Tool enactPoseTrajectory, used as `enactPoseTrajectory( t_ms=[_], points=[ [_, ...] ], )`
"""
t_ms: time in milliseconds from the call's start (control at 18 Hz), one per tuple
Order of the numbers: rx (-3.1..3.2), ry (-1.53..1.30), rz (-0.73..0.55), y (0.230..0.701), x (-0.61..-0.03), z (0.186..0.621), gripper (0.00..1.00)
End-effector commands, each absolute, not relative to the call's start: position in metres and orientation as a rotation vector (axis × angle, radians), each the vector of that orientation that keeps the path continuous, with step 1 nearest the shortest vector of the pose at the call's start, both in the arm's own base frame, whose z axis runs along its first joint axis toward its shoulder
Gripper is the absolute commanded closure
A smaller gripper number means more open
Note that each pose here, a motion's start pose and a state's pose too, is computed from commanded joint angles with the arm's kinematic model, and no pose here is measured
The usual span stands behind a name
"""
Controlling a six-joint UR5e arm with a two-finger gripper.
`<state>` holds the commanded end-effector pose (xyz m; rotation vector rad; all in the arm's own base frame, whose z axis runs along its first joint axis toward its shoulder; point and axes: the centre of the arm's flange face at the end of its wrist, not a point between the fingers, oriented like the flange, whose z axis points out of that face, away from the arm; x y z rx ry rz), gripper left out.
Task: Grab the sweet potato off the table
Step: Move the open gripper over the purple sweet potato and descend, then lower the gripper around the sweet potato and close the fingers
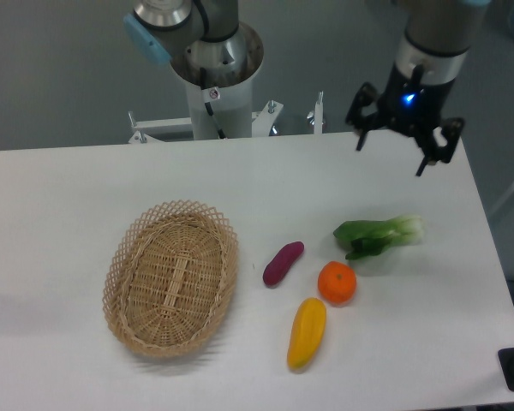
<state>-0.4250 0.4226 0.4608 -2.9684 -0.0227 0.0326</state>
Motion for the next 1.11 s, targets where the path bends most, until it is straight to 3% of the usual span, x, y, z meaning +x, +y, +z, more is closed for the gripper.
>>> enactPoseTrajectory(
  t_ms=[167,556,722,1111],
  points=[
    [-2.955,-0.089,0.032,0.452,-0.390,0.432,0.00],
    [-2.976,0.101,-0.008,0.493,-0.354,0.347,0.00],
    [-3.018,0.258,-0.046,0.490,-0.350,0.315,0.00],
    [-3.024,0.363,0.060,0.477,-0.343,0.263,0.00]
  ],
)
